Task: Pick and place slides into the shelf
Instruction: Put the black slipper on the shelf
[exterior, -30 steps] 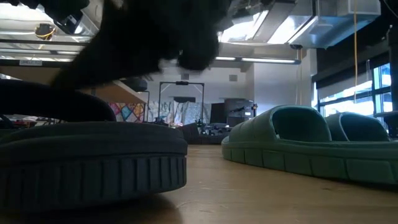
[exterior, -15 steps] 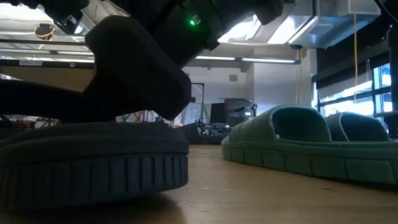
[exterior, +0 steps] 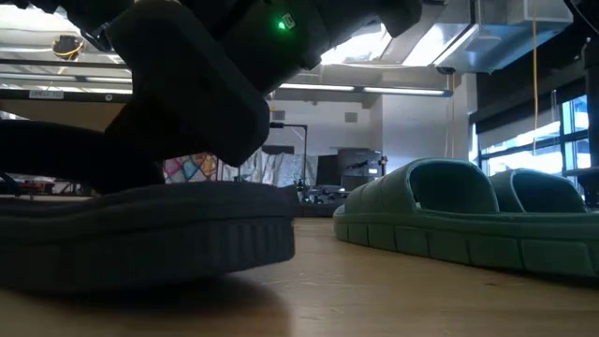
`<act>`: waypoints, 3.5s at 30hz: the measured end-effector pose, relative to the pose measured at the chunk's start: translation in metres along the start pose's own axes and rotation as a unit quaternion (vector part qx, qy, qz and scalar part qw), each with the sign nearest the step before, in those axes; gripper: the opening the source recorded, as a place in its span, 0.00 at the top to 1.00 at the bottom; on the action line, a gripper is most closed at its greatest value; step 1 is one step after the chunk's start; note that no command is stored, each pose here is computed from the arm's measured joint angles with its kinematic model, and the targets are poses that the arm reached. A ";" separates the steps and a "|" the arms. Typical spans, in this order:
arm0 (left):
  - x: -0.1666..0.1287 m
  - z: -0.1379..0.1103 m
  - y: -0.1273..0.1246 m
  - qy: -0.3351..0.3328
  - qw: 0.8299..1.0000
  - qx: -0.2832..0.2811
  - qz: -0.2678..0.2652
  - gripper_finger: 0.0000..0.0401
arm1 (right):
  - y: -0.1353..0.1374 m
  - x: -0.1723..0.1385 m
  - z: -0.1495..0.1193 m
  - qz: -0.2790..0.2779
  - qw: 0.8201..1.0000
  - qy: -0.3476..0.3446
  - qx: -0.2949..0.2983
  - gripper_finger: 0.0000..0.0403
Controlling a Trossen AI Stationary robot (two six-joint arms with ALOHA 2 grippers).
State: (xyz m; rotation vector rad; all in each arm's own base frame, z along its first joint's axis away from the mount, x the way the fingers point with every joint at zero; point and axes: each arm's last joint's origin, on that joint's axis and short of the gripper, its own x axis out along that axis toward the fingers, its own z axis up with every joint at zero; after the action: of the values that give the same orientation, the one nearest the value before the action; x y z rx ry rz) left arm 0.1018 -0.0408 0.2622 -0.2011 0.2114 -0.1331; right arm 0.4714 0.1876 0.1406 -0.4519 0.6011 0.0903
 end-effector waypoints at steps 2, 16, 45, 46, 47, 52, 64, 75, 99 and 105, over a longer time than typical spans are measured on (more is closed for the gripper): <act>0.000 0.000 0.000 0.000 1.000 0.000 0.000 0.48 | 0.000 0.000 0.000 0.000 1.000 0.000 0.000 0.69; 0.000 0.000 0.000 0.000 1.000 0.000 0.000 0.48 | -0.010 -0.019 0.013 -0.011 1.000 0.006 -0.008 0.97; 0.000 0.000 0.000 0.000 1.000 0.000 0.000 0.48 | -0.290 -0.157 0.012 -0.173 0.980 0.030 -0.089 0.97; 0.000 0.000 0.000 -0.001 1.000 0.000 0.000 0.48 | -0.296 -0.157 0.009 -0.181 0.979 0.030 -0.092 0.97; 0.000 0.000 0.000 -0.001 1.000 0.000 0.000 0.48 | -0.302 -0.158 0.008 -0.187 0.978 0.026 -0.090 0.97; 0.000 0.000 0.000 0.000 1.000 0.000 0.000 0.48 | -0.327 -0.162 -0.001 -0.187 0.977 -0.013 -0.106 0.97; 0.000 0.000 0.000 0.000 1.000 -0.002 0.000 0.48 | -0.386 -0.180 -0.023 -0.194 0.957 -0.129 -0.175 0.97; 0.000 0.000 0.000 0.000 1.000 -0.006 0.000 0.48 | -0.395 -0.181 -0.052 -0.122 0.981 -0.075 -0.134 0.97; 0.000 0.000 0.000 0.000 1.000 -0.013 0.000 0.48 | -0.433 -0.168 -0.075 -0.194 0.932 -0.131 -0.277 0.97; 0.000 0.000 0.000 -0.001 1.000 -0.013 0.004 0.48 | -0.437 -0.132 -0.093 -0.208 0.920 -0.142 -0.299 0.97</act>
State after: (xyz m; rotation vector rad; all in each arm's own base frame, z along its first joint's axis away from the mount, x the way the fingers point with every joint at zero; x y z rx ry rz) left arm 0.1018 -0.0406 0.2623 -0.2267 0.2115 -0.1224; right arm 0.4061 -0.2399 0.3152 -1.1321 0.1664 -0.0715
